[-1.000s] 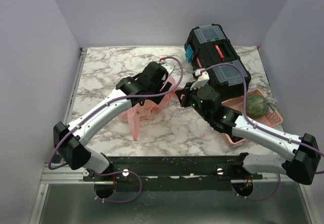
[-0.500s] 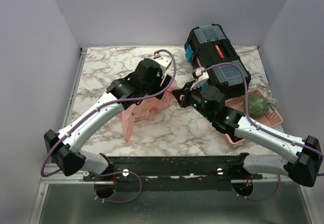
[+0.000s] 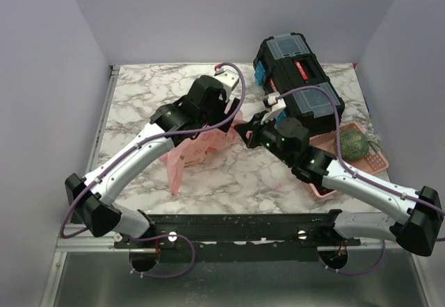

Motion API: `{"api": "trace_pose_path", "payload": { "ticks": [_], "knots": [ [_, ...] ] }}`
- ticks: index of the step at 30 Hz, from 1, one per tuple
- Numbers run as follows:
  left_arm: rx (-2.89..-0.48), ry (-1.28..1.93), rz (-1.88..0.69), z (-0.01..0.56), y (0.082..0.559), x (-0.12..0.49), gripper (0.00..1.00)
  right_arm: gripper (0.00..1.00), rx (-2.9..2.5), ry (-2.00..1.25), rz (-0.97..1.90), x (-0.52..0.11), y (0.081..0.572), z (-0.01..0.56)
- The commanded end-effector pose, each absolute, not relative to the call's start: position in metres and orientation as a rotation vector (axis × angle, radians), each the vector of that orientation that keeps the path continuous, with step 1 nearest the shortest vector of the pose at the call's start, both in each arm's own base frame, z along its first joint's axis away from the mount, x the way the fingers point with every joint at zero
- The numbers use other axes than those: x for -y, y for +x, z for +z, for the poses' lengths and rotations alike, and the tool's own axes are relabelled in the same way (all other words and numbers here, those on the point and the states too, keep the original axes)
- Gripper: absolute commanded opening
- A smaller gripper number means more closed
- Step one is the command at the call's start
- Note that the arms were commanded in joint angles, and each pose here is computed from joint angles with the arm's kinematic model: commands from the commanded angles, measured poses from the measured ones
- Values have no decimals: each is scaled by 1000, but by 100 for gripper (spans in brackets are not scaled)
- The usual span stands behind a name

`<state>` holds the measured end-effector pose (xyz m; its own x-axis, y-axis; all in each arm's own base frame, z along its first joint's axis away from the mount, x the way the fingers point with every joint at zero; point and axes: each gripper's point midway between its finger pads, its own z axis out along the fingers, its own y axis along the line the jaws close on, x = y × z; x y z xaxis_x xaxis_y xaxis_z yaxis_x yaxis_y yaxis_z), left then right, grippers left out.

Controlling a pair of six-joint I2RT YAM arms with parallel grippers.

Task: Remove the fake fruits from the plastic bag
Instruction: Adjust the plastic bag at the center of the board.

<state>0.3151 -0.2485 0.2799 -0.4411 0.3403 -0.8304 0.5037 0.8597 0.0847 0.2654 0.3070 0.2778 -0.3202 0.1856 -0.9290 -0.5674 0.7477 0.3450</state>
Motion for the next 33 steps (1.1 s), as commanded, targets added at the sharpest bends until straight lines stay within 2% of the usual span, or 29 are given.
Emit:
{"api": "trace_pose_path", "payload": {
  "ticks": [1, 7, 12, 22, 29, 33],
  "knots": [
    [-2004, 606, -353, 306, 290, 245, 84, 1, -1702, -296, 810, -306, 262, 289],
    [-1931, 674, -448, 307, 269, 245, 88, 1, -1697, -296, 812, -306, 262, 291],
    [-1952, 677, -398, 301, 280, 247, 92, 1, -1695, -297, 827, -307, 259, 292],
    [-1945, 632, -337, 303, 301, 251, 92, 1, -1693, -294, 847, -306, 256, 293],
    [-1983, 597, -189, 286, 327, 245, 86, 1, -1691, -301, 863, -308, 254, 295],
    [-2011, 580, -149, 281, 337, 241, 73, 1, -1686, -298, 863, -306, 253, 297]
  ]
}}
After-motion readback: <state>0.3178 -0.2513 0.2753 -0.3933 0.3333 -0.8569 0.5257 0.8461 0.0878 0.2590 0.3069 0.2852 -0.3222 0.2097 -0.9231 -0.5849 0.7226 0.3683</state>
